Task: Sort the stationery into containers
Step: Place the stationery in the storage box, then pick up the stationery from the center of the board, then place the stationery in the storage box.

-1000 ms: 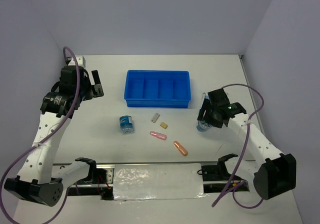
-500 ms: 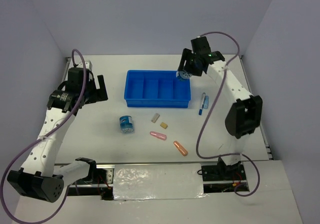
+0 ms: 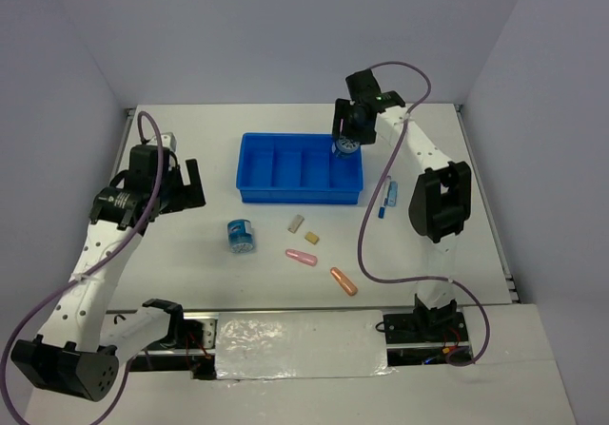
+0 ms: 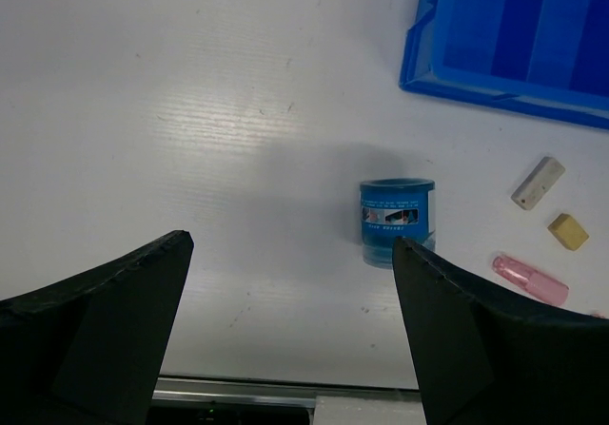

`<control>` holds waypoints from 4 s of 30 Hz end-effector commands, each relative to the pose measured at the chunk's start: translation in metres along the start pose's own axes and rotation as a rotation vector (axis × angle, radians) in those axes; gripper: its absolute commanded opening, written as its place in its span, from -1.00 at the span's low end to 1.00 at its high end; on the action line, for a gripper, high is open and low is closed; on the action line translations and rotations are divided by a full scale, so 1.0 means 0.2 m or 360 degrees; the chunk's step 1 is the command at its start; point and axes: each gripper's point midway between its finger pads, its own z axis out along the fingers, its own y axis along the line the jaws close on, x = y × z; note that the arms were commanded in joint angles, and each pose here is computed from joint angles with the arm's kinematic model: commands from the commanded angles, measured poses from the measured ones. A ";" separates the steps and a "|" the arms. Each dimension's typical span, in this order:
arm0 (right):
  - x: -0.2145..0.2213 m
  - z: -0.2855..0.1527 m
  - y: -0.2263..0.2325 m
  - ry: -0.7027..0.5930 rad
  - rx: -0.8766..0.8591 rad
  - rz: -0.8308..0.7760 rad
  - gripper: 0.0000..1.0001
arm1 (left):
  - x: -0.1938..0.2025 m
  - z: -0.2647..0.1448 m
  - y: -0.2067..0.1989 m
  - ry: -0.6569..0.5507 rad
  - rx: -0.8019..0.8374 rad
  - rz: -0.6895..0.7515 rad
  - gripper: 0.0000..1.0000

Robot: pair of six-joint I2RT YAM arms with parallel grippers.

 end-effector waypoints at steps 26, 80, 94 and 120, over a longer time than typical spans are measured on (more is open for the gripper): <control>0.23 -0.67 0.21 -0.0132 -0.0314 -0.0160 0.99 | 0.42 0.32 -0.39 0.0542 0.0281 -0.0071 0.99; 0.85 -1.10 0.77 -0.0405 -0.0978 0.0222 0.99 | 0.15 -0.18 -1.19 0.0713 0.1092 -0.1701 -1.00; 0.96 -1.01 0.86 -0.0252 -0.1006 0.0258 0.84 | 0.12 -0.22 -1.17 0.0681 0.1153 -0.1759 -1.00; 0.40 -0.76 0.11 -0.0331 -0.0121 0.0116 -0.46 | -0.17 0.22 -0.35 0.0237 0.0226 -0.0994 0.99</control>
